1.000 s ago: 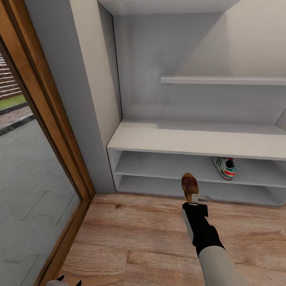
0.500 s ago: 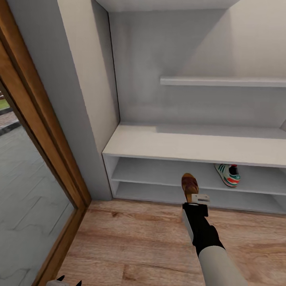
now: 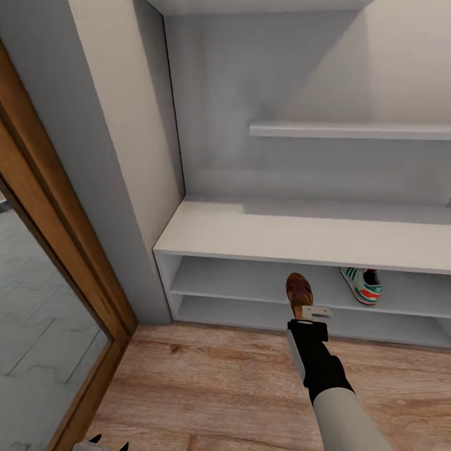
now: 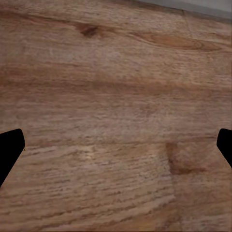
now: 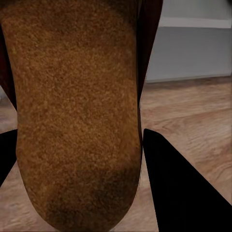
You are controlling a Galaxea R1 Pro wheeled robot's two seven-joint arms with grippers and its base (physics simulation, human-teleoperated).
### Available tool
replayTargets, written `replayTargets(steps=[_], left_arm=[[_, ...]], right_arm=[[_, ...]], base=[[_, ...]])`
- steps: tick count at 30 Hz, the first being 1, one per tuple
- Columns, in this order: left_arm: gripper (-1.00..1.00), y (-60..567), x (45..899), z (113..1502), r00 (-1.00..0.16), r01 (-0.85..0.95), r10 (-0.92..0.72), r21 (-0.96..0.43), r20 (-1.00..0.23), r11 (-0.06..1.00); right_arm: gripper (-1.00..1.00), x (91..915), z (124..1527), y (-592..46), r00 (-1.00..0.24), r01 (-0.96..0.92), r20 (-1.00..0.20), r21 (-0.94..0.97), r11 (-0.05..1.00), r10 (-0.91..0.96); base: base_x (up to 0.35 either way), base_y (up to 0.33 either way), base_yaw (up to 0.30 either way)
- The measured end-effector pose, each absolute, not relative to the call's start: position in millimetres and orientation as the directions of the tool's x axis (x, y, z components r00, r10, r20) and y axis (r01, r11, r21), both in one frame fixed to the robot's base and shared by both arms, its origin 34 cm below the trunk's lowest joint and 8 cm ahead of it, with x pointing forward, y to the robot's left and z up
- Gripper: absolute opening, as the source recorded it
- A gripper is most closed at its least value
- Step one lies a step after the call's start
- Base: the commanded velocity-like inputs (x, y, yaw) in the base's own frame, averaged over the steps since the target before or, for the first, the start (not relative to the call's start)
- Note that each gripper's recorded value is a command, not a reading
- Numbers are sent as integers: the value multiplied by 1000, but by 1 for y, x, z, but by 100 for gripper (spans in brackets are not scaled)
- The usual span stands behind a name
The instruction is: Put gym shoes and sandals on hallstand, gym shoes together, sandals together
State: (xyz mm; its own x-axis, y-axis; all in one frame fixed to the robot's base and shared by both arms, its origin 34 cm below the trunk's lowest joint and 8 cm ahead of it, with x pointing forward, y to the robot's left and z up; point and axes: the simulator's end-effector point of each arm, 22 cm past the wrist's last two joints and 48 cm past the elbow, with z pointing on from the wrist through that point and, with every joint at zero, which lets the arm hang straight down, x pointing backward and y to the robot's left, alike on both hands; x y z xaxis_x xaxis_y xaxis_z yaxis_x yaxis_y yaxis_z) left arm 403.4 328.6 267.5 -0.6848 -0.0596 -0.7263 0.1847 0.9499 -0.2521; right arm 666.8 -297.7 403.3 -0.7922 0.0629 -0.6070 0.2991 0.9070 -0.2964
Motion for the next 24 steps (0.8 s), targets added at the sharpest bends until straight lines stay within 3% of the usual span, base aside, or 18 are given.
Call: replayTargets(steps=[7, 24], left_arm=[[100, 328, 403, 267, -686, 185, -59, -253, -725, 950], [100, 328, 400, 258, -688, 186, -58, -253, -724, 950]], right_arm=[[-100, 667, 403, -297, -792, 298, -607, -296, 907, 63], [-100, 665, 393, -297, -792, 299, -607, -294, 908, 64]], base=[[193, 0, 0], [11, 0, 0]])
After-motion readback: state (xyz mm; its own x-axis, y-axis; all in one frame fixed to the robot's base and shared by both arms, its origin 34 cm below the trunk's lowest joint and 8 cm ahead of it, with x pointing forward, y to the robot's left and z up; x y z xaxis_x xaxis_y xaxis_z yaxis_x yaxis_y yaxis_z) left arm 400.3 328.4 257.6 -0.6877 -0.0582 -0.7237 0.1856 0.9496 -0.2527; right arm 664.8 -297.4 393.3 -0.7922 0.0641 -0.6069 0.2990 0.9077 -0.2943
